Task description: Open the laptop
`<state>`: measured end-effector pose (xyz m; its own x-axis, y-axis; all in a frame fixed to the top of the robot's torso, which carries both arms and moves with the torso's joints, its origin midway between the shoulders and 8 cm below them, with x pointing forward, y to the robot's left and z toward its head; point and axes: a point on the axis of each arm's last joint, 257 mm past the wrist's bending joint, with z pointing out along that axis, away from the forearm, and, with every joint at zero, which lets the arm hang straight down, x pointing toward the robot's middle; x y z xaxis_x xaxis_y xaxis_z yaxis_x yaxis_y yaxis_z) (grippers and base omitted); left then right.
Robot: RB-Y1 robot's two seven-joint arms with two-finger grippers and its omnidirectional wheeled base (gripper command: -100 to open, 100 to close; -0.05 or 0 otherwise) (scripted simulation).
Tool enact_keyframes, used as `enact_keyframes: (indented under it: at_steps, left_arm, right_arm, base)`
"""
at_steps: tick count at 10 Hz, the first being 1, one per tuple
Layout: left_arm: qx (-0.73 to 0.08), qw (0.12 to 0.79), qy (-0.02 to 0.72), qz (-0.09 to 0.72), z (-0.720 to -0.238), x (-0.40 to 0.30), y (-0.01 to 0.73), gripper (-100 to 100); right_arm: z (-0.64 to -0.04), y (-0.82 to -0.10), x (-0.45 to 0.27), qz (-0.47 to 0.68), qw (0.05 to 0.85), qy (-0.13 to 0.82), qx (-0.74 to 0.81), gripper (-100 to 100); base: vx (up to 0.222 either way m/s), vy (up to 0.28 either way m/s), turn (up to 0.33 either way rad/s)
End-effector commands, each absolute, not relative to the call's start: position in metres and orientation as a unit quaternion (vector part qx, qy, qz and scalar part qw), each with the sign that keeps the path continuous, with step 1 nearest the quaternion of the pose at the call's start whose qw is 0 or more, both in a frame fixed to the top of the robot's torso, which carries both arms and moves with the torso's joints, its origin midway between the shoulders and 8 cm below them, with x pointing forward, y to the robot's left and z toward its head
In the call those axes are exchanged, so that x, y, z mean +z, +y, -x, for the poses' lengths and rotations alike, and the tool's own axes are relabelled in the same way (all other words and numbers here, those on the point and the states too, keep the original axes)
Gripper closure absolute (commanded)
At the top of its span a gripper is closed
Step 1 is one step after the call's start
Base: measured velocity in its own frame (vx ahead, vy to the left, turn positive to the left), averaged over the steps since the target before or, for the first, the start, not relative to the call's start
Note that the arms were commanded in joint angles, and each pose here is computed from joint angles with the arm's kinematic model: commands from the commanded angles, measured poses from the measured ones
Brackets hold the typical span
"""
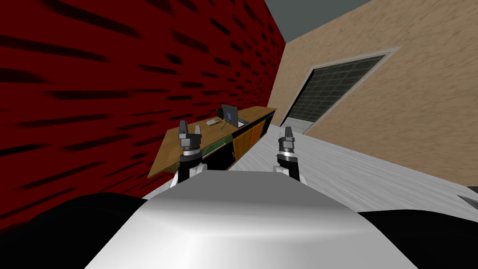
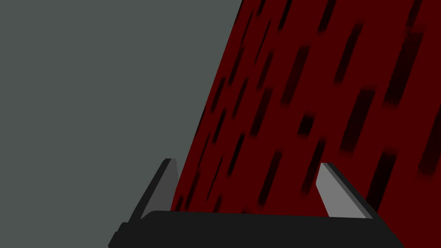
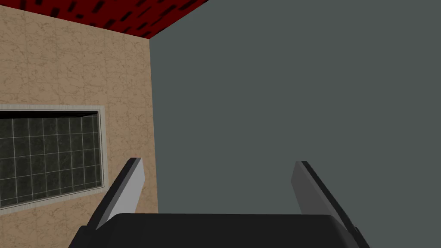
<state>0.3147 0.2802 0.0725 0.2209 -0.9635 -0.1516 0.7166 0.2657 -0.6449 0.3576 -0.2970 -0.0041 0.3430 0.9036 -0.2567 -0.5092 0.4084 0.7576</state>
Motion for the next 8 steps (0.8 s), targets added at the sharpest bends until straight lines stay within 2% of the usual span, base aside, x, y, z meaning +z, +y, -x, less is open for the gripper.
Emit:
enact_keyframes:
  at_steps: [1, 8]
  left_arm:
    - [-0.562, 0.748, 0.272, 0.227, -0.3147, 0.0725, 0.2802, 0]
    - [-0.562, 0.748, 0.272, 0.227, -0.3146, 0.0727, 0.2802, 0]
  right_arm:
    - [-0.3576, -0.2970, -0.0041, -0.289, 0.767, 0.341, 0.461, 0]
    - [-0.3576, -0.2970, -0.0040, -0.289, 0.767, 0.341, 0.461, 0]
  base:
    - [0.000, 0.000, 0.000]
    - [0.000, 0.000, 0.000]
